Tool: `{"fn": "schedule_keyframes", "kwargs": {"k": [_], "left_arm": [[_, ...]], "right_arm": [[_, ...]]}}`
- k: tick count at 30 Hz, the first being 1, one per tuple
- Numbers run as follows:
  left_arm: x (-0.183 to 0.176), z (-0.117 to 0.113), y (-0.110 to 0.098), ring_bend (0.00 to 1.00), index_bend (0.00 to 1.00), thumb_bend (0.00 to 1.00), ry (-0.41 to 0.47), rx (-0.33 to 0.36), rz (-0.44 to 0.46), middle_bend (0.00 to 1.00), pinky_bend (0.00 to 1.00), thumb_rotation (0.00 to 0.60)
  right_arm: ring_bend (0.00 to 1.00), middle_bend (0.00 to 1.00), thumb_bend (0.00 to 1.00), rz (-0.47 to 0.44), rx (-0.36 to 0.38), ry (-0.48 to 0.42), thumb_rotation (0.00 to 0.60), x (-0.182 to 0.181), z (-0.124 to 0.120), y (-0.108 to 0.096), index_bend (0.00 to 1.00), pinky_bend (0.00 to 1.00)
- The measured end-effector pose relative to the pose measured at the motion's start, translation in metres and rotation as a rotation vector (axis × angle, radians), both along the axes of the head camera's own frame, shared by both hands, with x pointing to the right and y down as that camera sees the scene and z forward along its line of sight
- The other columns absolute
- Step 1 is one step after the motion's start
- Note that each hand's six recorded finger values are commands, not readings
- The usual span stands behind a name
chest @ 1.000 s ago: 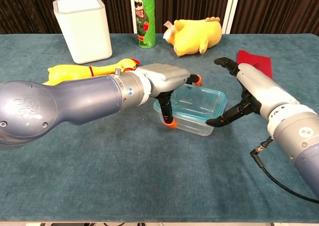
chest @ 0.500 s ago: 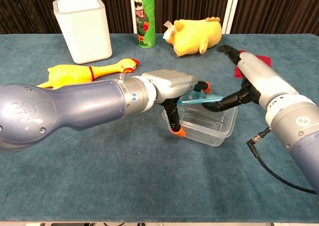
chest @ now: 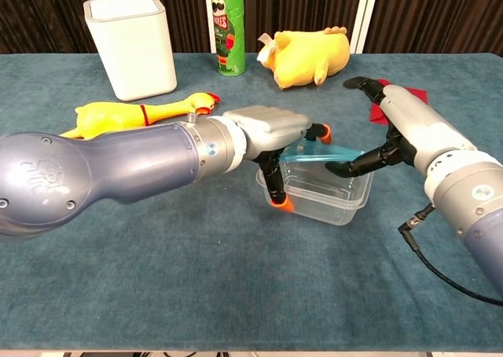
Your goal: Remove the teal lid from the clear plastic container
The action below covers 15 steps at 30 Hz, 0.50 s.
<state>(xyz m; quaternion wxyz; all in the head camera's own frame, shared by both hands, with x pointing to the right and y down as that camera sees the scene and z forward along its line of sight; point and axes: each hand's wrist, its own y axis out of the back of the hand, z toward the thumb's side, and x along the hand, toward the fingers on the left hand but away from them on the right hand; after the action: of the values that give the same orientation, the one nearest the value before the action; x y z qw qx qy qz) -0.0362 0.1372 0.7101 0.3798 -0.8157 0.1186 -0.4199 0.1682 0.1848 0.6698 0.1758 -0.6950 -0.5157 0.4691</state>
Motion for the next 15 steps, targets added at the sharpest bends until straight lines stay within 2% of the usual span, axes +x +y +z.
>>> {"fn": "schedule_keyframes", "kwargs": {"k": [8, 15], "left_arm": [[-0.0050, -0.0020, -0.0088, 0.11, 0.15, 0.16, 0.000, 0.036, -0.030, 0.16, 0.28, 0.600], [-0.0098, -0.0007, -0.0092, 0.06, 0.10, 0.15, -0.013, 0.023, -0.028, 0.11, 0.23, 0.600]], "right_arm": [[0.00, 0.14, 0.25, 0.001, -0.003, 0.004, 0.600, 0.0042, 0.0013, 0.0010, 0.38, 0.00], [0.00, 0.14, 0.30, 0.002, -0.006, 0.001, 0.600, 0.0057, 0.0020, 0.0027, 0.40, 0.00]]}}
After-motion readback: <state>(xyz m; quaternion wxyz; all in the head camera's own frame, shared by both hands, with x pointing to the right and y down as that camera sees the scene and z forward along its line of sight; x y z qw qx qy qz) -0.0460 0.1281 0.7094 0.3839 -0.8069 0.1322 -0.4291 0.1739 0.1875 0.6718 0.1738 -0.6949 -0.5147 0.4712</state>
